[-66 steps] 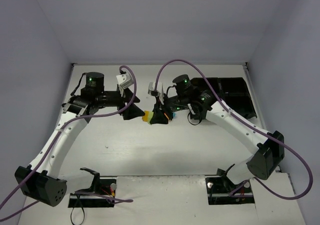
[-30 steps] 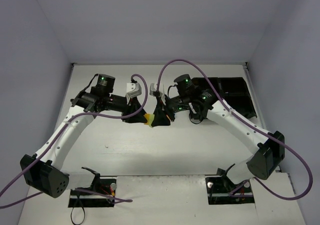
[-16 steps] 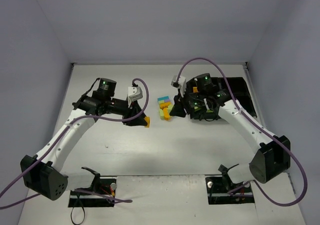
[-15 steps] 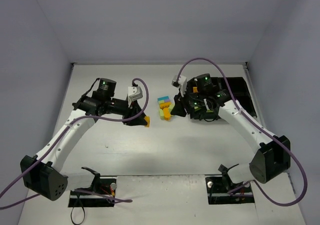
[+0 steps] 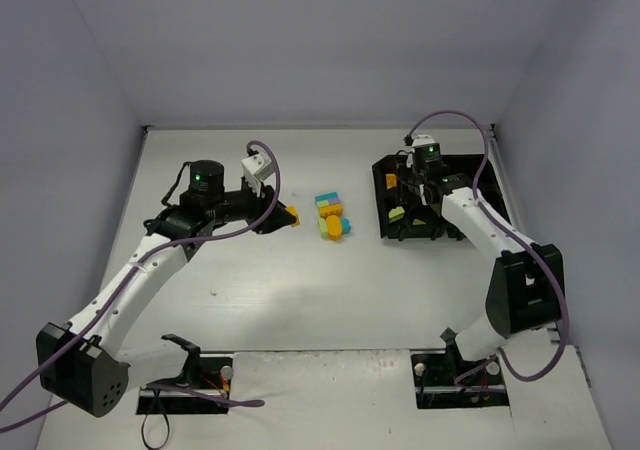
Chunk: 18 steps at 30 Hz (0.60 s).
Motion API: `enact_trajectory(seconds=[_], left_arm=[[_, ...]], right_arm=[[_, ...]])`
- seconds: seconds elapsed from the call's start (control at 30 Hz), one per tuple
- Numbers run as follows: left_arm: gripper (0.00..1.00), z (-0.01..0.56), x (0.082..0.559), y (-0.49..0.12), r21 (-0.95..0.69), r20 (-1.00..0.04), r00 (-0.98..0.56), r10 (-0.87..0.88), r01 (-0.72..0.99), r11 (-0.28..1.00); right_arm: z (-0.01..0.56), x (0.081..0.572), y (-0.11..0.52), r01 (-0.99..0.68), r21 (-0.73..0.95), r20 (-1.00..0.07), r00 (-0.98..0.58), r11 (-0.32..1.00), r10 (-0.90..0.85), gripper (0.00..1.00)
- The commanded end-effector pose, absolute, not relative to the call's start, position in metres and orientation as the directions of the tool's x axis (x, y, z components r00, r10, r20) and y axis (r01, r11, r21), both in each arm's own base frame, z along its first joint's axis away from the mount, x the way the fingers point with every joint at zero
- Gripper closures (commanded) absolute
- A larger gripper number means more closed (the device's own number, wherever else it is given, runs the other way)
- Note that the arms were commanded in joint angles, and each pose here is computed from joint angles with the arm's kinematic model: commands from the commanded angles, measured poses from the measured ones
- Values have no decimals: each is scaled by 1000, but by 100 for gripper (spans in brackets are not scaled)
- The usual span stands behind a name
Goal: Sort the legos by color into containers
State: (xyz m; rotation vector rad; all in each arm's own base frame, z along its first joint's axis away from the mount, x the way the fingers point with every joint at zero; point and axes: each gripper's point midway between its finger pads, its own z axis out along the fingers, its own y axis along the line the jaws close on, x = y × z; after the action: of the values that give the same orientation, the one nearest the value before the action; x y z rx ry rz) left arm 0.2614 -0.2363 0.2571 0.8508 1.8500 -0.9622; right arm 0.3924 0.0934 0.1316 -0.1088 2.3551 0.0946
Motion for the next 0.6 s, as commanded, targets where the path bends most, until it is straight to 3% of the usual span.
enact_trajectory(seconds=[0.0,0.2,0.4,0.57], left_arm=[[100,288,285,-240,-263,-935,-350,64,801,538],[100,292,307,-252,-267,-936,-348,47,793,548],[100,298,351,-280,-249,-943,-329,54,802,543],[89,327,388,-327,-198,-972,-235,23,864,463]], right_arm=[[129,417,81,30,48,-730,-681,998,55,58],[140,415,81,42,92,-741,-665,995,96,44],[194,399,80,36,162,-812,-563,986,154,43],[222,378,79,23,226,-841,-499,974,207,43]])
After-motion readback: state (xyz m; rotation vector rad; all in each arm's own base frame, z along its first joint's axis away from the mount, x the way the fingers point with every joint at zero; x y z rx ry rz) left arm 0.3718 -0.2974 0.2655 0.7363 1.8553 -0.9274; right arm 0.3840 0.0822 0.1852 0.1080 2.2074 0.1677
